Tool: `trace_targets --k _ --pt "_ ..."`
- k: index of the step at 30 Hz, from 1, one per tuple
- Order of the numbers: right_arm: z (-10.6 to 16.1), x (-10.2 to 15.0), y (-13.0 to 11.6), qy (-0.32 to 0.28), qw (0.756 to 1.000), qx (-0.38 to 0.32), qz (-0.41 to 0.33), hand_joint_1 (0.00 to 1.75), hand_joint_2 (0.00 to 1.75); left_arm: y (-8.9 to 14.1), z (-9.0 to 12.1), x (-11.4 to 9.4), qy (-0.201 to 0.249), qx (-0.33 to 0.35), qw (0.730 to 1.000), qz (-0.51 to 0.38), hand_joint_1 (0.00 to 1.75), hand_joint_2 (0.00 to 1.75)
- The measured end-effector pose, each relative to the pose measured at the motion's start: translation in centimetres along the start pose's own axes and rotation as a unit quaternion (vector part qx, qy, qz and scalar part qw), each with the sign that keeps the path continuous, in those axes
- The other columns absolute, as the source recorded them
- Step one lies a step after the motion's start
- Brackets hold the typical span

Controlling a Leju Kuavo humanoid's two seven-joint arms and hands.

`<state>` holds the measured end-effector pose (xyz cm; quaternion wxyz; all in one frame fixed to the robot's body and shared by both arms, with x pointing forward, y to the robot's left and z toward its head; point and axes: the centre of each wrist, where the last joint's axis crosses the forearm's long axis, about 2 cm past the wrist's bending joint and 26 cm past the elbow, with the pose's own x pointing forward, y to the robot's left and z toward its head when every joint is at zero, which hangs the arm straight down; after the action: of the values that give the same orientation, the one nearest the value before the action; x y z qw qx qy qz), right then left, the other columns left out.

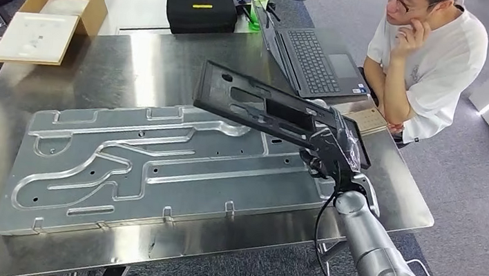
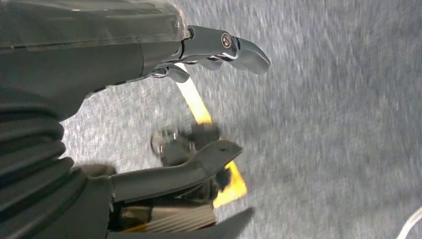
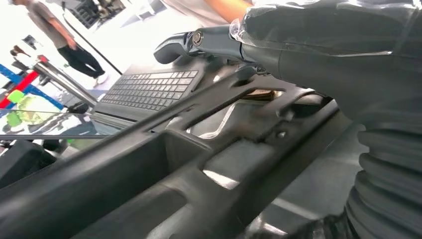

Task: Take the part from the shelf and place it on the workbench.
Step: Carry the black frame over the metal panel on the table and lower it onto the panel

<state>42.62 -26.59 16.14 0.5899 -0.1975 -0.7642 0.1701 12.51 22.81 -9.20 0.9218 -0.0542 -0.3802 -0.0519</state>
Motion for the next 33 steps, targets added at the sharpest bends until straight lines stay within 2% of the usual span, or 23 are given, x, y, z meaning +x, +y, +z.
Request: trace_targets --k 4,7,12,15,33 --pt "0.2 -1.3 -0.5 0.038 0.999 0.017 -0.031 0.0 1.75 0.1 0.0 0.0 0.0 0.003 1.0 0.003 0.0 0.0" --pt "0.4 -2.1 -0.7 0.064 0.992 0.059 -0.091 0.0 1.75 0.1 0.0 -0.1 0.002 0.002 1.0 0.004 0.0 0.0" --pt "-0.2 -2.4 -1.6 0.049 0.96 0.146 -0.233 0.0 1.75 0.2 0.0 0.0 0.001 0.002 1.0 0.005 0.0 0.0" --pt "-0.1 -2.7 -1.9 0.044 0.941 0.172 -0.287 0.0 1.75 0.4 0.1 -0.1 0.002 0.003 1.0 0.005 0.0 0.0" --pt "0.4 -3.7 -2.5 0.062 0.937 0.163 -0.302 0.0 1.75 0.8 0.2 -0.3 0.004 0.005 1.0 0.004 0.0 0.0"
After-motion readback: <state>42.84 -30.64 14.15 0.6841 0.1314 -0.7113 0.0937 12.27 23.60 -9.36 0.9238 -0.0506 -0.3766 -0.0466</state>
